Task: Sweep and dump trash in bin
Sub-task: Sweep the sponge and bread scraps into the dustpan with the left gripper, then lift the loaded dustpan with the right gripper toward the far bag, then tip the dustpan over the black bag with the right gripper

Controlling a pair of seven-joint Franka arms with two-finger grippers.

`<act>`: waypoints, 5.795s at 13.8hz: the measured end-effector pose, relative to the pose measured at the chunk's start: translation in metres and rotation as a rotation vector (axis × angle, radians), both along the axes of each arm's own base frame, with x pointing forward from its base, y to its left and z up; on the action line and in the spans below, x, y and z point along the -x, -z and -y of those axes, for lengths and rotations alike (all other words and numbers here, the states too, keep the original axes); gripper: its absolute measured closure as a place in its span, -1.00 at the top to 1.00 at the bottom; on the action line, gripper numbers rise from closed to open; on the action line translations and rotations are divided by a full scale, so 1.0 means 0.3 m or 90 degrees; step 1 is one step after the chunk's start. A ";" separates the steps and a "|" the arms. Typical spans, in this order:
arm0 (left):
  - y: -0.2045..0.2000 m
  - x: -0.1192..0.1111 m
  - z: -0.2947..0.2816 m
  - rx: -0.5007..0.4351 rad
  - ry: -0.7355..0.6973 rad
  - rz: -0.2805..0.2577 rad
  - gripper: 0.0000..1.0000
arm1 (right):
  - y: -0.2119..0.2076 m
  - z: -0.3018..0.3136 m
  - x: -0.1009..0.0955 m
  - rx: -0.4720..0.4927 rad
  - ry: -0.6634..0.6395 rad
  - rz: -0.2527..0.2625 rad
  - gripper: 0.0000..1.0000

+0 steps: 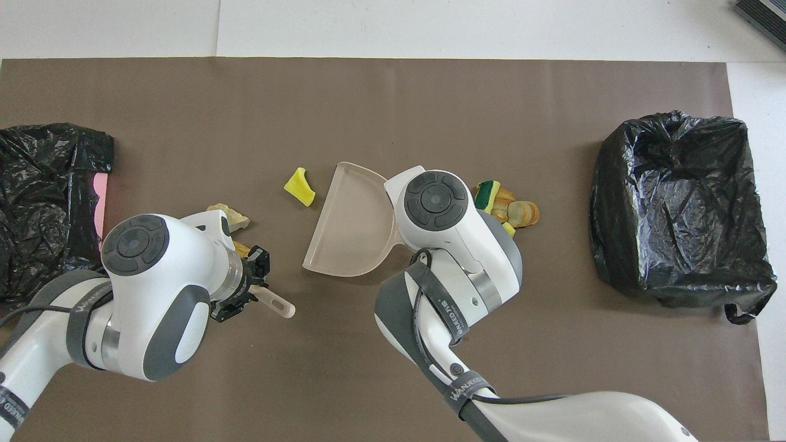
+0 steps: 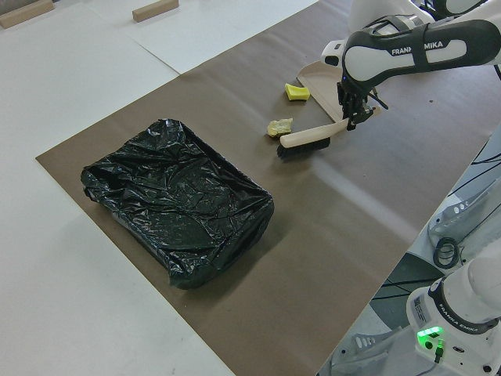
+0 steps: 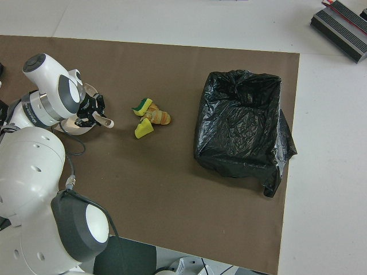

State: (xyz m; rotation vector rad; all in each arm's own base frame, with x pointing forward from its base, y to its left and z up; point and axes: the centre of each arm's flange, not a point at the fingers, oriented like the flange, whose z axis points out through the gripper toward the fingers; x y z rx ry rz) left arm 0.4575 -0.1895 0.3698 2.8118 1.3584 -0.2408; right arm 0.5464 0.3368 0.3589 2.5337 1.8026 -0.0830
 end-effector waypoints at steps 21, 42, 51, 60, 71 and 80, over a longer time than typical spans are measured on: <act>-0.157 0.044 0.393 0.159 0.649 0.049 -0.48 | 0.000 -0.003 0.002 0.001 0.012 0.000 -0.37; 0.069 -0.291 0.207 0.094 0.872 0.011 -0.48 | 0.001 -0.013 0.009 0.001 0.027 0.001 -0.37; -0.013 -0.252 0.171 0.129 0.824 -0.004 -0.48 | -0.007 0.003 -0.001 0.002 0.034 0.001 -0.37; 0.005 0.016 0.382 0.066 0.667 0.025 -0.48 | -0.455 0.630 -0.085 -0.002 0.125 -0.014 -0.37; 0.007 0.920 0.769 -0.005 0.580 0.008 -0.48 | -0.660 1.691 0.036 0.113 0.117 -0.015 -0.37; 0.115 1.046 0.792 -0.017 0.595 0.012 -0.48 | -0.631 1.806 -0.001 0.350 -0.178 -0.074 -0.37</act>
